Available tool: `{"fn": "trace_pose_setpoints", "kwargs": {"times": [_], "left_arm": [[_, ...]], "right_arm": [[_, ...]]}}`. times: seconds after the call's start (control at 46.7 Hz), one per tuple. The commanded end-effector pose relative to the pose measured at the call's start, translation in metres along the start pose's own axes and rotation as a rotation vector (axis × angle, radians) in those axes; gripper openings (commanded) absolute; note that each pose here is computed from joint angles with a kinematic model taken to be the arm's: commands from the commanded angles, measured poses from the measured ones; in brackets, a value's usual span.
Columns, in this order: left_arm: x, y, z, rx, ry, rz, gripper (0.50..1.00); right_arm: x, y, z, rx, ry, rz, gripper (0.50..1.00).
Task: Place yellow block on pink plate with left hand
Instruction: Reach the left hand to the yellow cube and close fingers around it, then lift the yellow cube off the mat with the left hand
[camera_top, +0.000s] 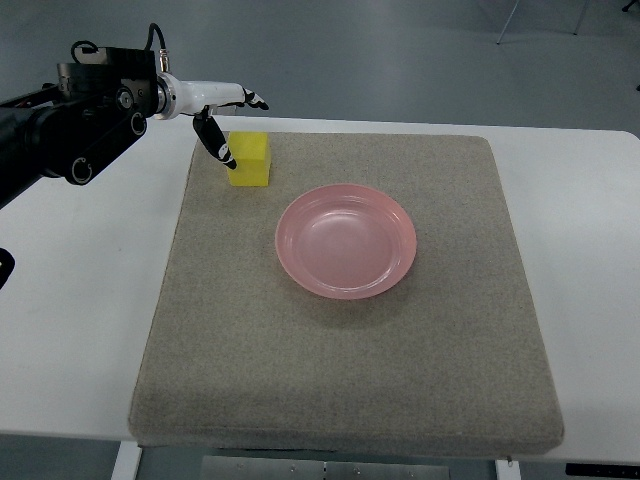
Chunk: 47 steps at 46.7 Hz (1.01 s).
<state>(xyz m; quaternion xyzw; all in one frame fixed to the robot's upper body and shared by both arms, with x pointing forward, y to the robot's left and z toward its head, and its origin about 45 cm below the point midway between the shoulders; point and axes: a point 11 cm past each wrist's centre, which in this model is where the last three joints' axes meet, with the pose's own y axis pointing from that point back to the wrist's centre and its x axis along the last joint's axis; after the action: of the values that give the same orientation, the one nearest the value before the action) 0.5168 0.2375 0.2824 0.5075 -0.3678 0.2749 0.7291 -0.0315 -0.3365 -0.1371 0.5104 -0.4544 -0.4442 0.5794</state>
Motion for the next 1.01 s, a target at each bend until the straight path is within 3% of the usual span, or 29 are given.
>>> {"fn": "trace_pose_setpoints", "kwargs": {"times": [0.0,0.364,0.557,0.642,0.706,0.813,0.985], "left_arm": [[-0.009,-0.004,0.002,-0.004,0.001,-0.017,0.994],[-0.024,-0.014,0.004,0.003,0.011,-0.016,0.981],[-0.028,-0.016,0.005,0.004,0.007,-0.004,0.928],[-0.032,-0.017,0.003,0.012,-0.003,-0.014,0.853],[-0.032,-0.017,0.001,0.018,-0.01,-0.012,0.748],[-0.034,-0.017,-0.003,0.03,-0.009,-0.007,0.628],[-0.03,-0.017,-0.001,0.027,-0.012,0.006,0.508]], "right_arm": [[0.0,0.0,0.0,0.0,0.0,0.0,0.924],[0.0,0.0,0.0,0.0,0.0,0.0,0.924],[0.0,0.0,0.0,0.0,0.0,0.0,0.924],[0.0,0.0,0.0,0.0,0.0,0.0,0.924],[0.0,0.0,0.0,0.0,0.0,0.0,0.924],[0.0,0.0,0.0,0.0,0.0,0.0,0.924],[0.0,0.0,0.0,0.0,0.0,0.0,0.924]]}}
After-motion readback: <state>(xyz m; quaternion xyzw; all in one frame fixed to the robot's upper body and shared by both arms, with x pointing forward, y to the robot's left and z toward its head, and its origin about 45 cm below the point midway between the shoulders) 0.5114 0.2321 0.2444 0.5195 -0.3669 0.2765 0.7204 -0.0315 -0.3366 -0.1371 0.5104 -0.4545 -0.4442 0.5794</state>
